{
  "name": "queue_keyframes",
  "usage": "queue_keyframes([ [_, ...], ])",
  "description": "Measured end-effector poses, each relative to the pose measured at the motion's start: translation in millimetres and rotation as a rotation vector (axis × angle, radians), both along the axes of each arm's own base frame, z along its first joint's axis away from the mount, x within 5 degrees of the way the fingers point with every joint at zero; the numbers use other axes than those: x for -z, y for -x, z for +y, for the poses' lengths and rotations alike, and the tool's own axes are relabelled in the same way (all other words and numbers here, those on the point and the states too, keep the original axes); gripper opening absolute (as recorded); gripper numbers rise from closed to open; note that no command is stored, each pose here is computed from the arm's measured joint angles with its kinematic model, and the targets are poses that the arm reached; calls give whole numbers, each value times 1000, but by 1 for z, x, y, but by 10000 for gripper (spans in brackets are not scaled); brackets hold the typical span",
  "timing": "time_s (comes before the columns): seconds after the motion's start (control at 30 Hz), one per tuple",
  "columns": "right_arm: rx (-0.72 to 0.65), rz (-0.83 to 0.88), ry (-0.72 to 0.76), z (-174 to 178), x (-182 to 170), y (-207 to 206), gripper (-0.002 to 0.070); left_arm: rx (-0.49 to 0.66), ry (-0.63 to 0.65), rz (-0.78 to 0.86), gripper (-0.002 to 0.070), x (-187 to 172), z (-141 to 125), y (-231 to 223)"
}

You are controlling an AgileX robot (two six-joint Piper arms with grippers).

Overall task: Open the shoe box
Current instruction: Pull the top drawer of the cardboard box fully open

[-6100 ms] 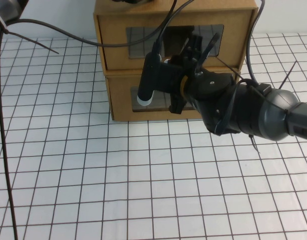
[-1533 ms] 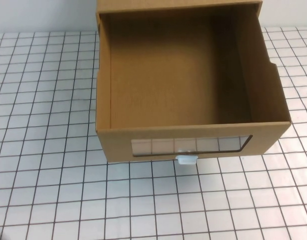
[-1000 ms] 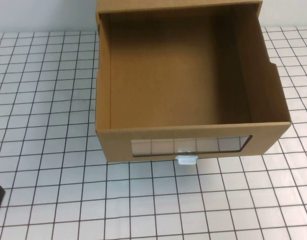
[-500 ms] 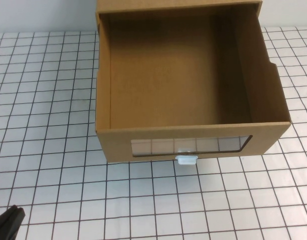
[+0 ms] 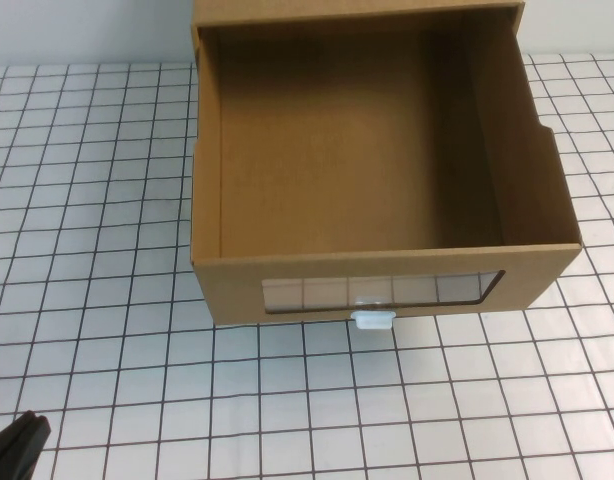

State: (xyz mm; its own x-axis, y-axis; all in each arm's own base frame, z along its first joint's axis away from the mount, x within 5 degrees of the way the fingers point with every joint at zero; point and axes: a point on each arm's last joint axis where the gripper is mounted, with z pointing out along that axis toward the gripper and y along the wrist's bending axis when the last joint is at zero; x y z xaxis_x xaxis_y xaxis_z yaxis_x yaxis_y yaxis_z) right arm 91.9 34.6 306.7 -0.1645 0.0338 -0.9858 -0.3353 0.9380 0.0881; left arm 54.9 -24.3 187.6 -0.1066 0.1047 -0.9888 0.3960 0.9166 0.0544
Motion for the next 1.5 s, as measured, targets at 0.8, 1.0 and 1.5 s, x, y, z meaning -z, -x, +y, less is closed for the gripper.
queue_keyframes([
  [0.8, 327, -159, 21, -34, 107, 35, -13, 1, -1, 4, -5, 0, 0, 0],
  [1.0, 337, -109, -12, -34, 111, 35, -13, 1, -2, 6, -5, 1, 0, 0],
  [1.5, 275, 55, 78, -30, 127, 37, -13, 1, -2, 6, -5, 1, 0, 0],
])
